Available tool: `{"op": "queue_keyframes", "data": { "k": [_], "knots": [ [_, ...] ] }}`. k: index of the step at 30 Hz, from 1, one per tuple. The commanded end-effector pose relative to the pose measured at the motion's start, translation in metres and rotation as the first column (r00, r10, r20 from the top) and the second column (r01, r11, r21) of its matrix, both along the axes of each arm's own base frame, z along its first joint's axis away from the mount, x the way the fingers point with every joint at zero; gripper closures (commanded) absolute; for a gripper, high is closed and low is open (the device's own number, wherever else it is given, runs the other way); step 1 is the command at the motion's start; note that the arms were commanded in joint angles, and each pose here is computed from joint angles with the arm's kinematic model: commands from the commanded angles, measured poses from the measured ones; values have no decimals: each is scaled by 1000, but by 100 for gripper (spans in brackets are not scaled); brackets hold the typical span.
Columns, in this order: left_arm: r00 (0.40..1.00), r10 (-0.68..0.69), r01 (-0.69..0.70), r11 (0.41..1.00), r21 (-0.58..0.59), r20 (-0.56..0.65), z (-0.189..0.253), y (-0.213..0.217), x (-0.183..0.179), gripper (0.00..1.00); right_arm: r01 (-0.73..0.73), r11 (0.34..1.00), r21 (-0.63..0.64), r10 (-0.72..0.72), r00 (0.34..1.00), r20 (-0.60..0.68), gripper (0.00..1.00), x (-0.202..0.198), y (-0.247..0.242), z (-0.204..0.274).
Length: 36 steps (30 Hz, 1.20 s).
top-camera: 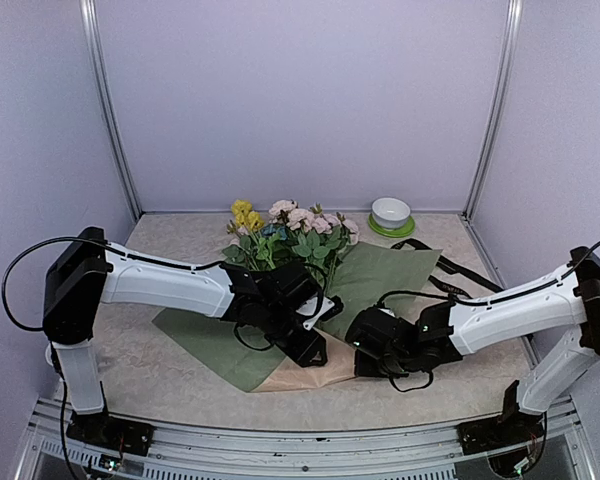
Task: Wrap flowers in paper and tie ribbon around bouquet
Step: Pick up the one-fourth-folded wrapping paper from the center of the board, then fold the one-fourth-folded wrapping paper at the center of the board.
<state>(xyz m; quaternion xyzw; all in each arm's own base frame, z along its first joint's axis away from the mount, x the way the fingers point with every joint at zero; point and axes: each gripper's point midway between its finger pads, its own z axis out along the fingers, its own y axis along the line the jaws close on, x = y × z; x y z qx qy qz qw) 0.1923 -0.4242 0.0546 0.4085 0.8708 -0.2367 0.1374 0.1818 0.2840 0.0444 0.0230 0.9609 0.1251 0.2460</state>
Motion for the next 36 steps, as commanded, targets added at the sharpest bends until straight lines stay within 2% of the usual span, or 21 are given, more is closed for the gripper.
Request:
{"op": "queue_keyframes", "data": {
  "k": [1,5,10,15,20,23,26,32,36],
  "knots": [
    [1000,-19,19,996,-90,-5,20,-18,3,58,10,998,-55,-9,1000,19,100,-1,-7,5],
    [997,1,-2,1000,-13,-71,-12,-13,11,61,-15,996,-93,20,999,48,100,0,-3,12],
    [993,8,-10,1000,-20,-119,-25,-11,15,62,-108,965,-237,133,987,92,100,-4,6,21],
    [987,3,-9,999,-41,-160,-28,-9,17,61,-261,898,-355,333,929,161,100,-8,41,35],
    [977,-1,-18,996,-87,-211,-29,-5,19,61,-371,810,-454,502,839,210,100,-11,74,46],
    [970,-2,-27,993,-119,-241,-28,-2,20,62,-439,767,-468,584,780,225,100,-18,92,48],
    [968,2,-38,990,-138,-251,-25,-1,22,63,-482,746,-460,622,751,222,100,-21,100,45],
    [969,16,-58,985,-163,-248,-23,1,23,64,-523,754,-397,635,735,238,100,-28,107,47],
    [967,16,-59,984,-167,-253,-23,2,23,64,-469,817,-336,555,798,235,67,-21,87,38]
  ]
}}
